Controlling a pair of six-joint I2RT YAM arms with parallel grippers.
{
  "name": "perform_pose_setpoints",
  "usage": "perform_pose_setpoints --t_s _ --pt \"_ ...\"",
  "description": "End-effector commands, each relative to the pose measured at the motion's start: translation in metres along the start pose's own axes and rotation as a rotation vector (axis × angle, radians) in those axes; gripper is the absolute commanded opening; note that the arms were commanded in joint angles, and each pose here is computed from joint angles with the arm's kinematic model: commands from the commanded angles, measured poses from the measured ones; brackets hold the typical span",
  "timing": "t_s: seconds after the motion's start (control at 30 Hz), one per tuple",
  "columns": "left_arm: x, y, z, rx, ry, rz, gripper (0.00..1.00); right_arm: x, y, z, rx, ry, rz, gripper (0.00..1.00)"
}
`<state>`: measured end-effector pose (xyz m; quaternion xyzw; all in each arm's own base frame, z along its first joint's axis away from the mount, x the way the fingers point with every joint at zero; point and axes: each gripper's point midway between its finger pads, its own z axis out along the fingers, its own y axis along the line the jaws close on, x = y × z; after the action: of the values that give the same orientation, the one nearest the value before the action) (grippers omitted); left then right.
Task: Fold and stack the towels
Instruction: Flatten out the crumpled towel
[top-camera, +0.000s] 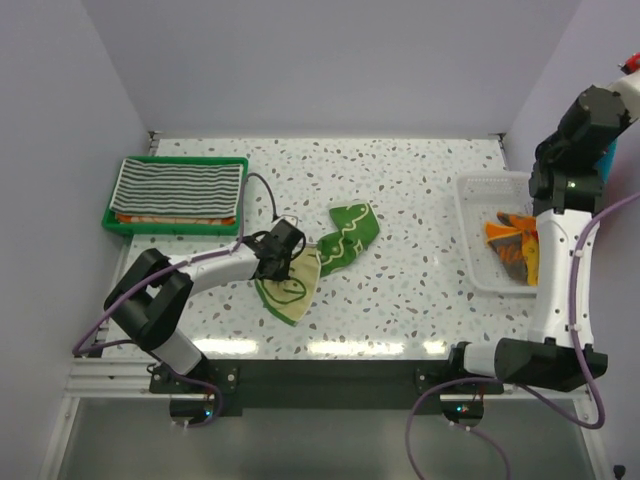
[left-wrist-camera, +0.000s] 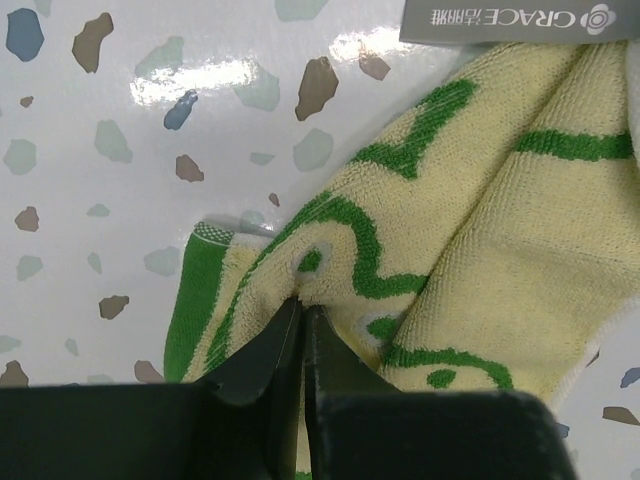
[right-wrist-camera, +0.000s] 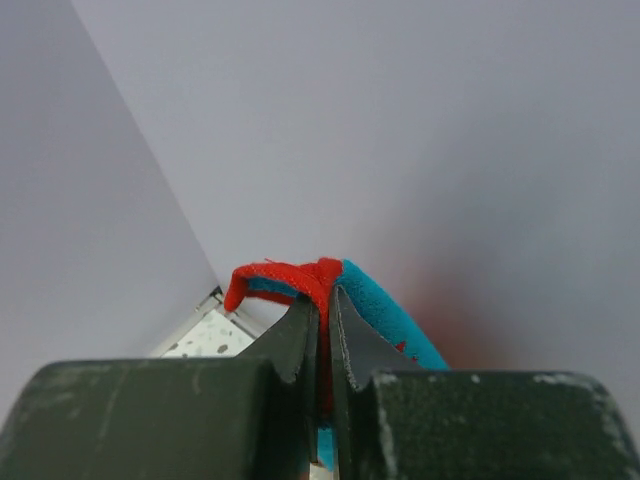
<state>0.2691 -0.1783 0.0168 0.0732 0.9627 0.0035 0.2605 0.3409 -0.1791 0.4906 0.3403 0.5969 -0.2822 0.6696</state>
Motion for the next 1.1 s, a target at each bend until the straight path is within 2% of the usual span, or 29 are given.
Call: perform_pose_setpoints --t_s 0.0,0.17,0.27,0.33,0.37,0.4,0.43,0.5,0.57,0.7,0.8,0.97,1.07 --pt "0.006 -0.011 -0.003 0.055 0.035 -0.017 0.08 0.047 0.002 0.005 -0.001 0.087 -0.024 0.00" --pt "0.007 -0.022 -0.004 0.113 0.046 -0.018 0.08 0.175 0.011 0.000 -0.064 0.333 -0.093 0.00" --pt "0.008 -0.027 -0.005 0.141 0.053 -0.022 0.08 0.234 0.018 -0.009 -0.110 0.468 -0.109 0.01" --pt "0.006 -0.031 -0.006 0.164 0.049 -0.027 0.08 0.261 0.020 -0.016 -0.124 0.559 -0.128 0.16" --pt "0.007 -0.033 -0.007 0.172 0.052 -0.028 0.09 0.266 0.022 -0.019 -0.120 0.595 -0.105 0.27" --pt "0.007 -0.037 -0.008 0.197 0.059 -0.032 0.09 0.276 0.024 -0.027 -0.144 0.648 -0.119 0.49" --pt "0.007 -0.040 -0.008 0.211 0.058 -0.038 0.09 0.279 0.033 -0.035 -0.190 0.668 -0.119 0.59" --pt "0.009 -0.047 -0.009 0.247 0.072 -0.047 0.10 0.272 0.052 -0.054 -0.301 0.682 -0.107 0.74" --pt "0.010 -0.054 -0.009 0.280 0.083 -0.061 0.10 0.269 0.090 -0.090 -0.471 0.697 -0.140 0.80" --pt "0.026 -0.076 -0.022 0.422 0.151 -0.098 0.10 0.286 0.150 -0.174 -0.767 0.784 -0.199 0.82" --pt "0.034 -0.086 -0.039 0.500 0.144 -0.114 0.11 0.308 0.185 -0.244 -1.003 0.843 -0.233 0.81" --pt "0.057 -0.094 -0.062 0.516 0.145 -0.065 0.14 0.363 0.213 -0.287 -1.130 0.913 -0.397 0.73" --pt "0.058 -0.084 -0.069 0.491 0.115 -0.103 0.25 0.383 0.221 -0.304 -1.162 0.963 -0.448 0.72"
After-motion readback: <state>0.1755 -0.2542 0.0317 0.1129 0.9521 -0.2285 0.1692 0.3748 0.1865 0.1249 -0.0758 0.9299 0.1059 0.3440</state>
